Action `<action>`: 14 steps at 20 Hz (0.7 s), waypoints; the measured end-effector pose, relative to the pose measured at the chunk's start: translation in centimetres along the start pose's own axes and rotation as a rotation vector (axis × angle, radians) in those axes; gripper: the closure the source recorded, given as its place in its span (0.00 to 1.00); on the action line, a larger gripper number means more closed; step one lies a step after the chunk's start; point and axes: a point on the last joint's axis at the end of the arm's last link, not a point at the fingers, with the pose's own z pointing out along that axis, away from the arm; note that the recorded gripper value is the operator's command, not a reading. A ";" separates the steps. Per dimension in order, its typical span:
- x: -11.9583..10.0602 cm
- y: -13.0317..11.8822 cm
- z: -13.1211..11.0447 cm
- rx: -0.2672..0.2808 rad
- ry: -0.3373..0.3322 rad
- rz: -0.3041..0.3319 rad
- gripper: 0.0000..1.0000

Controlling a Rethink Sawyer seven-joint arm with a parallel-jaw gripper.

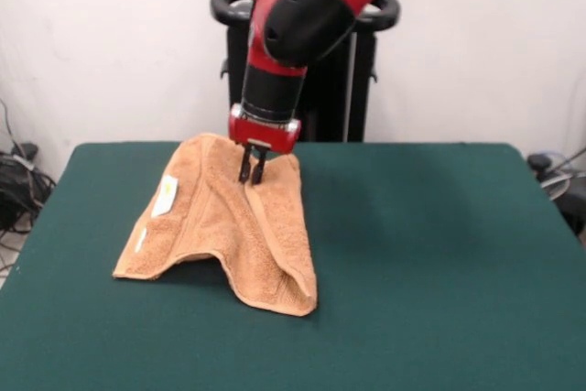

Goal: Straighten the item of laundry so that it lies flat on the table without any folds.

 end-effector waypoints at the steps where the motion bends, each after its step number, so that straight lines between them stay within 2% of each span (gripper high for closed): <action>1: 0.1 0.0 0.0 -0.002 -0.004 -0.001 1.00; 6: 0.2 0.1 -0.1 -0.006 -0.007 -0.057 1.00; 10: 0.3 0.1 -0.4 -0.001 0.012 -0.131 1.00; 11: 0.4 0.2 -0.6 0.002 0.022 -0.172 1.00; 12: 0.6 0.6 -1.0 0.008 0.040 -0.259 1.00; 14: 0.6 1.1 -1.2 0.014 0.050 -0.320 1.00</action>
